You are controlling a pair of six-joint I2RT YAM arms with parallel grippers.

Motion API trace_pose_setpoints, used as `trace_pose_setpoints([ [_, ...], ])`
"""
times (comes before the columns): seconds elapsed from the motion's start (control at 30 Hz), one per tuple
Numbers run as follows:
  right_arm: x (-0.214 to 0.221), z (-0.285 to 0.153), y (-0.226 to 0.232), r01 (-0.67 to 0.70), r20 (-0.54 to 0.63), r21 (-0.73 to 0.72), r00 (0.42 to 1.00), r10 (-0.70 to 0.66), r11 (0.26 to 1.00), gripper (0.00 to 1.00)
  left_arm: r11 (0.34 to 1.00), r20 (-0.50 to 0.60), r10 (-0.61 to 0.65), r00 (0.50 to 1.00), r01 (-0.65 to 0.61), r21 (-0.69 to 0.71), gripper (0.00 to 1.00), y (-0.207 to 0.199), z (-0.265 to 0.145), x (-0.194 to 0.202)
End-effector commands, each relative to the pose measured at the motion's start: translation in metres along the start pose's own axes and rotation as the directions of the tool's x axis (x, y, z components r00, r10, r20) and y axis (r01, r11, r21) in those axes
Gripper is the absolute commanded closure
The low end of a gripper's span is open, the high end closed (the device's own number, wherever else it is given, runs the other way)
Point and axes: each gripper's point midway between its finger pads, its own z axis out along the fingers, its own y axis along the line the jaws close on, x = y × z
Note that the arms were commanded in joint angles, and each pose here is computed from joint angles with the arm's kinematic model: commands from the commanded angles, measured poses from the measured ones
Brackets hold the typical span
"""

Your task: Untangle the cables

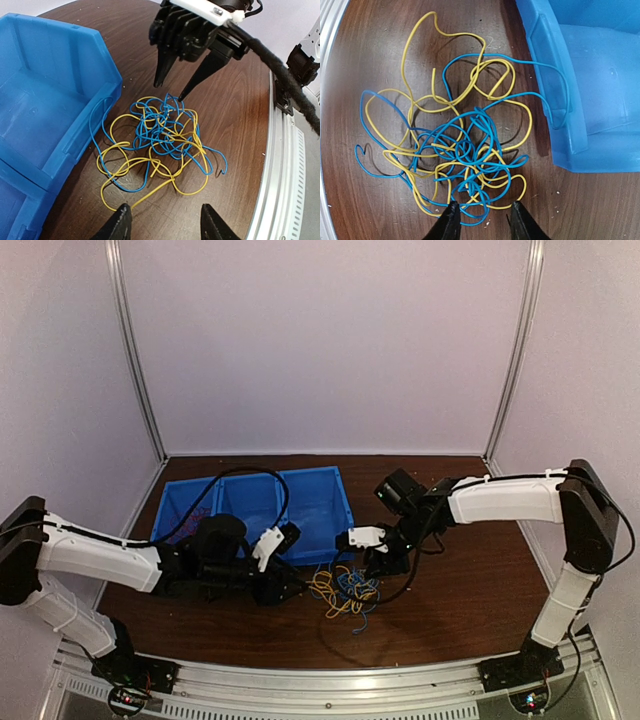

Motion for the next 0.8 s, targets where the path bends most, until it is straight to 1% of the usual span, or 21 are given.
trace_pose_setpoints([
  [0.0,0.006,0.009,0.011,-0.017,-0.014,-0.064,1.000,0.016,0.998,0.70,1.000,0.062,0.014,0.998,-0.014,0.009,0.52,-0.006,0.001,-0.021],
  [0.07,0.004,0.009,0.011,-0.018,-0.006,-0.069,1.000,0.018,0.997,0.77,1.000,0.065,0.013,0.998,-0.013,0.003,0.52,-0.007,0.001,-0.021],
  [0.17,0.001,0.008,0.010,-0.018,0.001,-0.069,1.000,0.018,0.997,0.85,1.000,0.078,0.009,0.997,-0.009,-0.008,0.52,-0.006,0.003,-0.023],
  [0.3,-0.002,0.007,0.011,-0.016,0.010,-0.079,1.000,0.017,0.997,1.00,0.994,0.157,0.032,0.987,-0.015,-0.106,0.49,0.004,0.002,-0.038],
  [0.43,-0.017,-0.010,0.019,-0.007,0.058,-0.115,0.998,0.014,0.993,1.00,0.991,0.292,0.080,0.953,-0.044,-0.130,0.44,0.004,0.000,-0.061],
  [0.47,-0.023,-0.018,0.022,-0.004,0.080,-0.127,0.997,0.014,0.992,1.00,0.986,0.323,0.095,0.941,-0.044,-0.161,0.43,0.009,-0.001,-0.065],
  [0.57,-0.044,-0.044,0.026,0.013,0.147,-0.130,0.989,0.006,0.991,1.00,0.983,0.382,0.131,0.915,-0.069,-0.170,0.39,0.009,0.006,-0.073],
  [0.63,-0.056,-0.063,0.028,0.030,0.189,-0.119,0.982,-0.007,0.992,1.00,0.985,0.419,0.145,0.897,-0.092,-0.144,0.38,0.004,0.012,-0.078],
  [0.77,-0.069,-0.084,0.032,0.039,0.233,-0.118,0.973,-0.011,0.992,1.00,0.983,0.495,0.174,0.851,-0.184,-0.031,0.38,-0.025,0.024,-0.089],
])
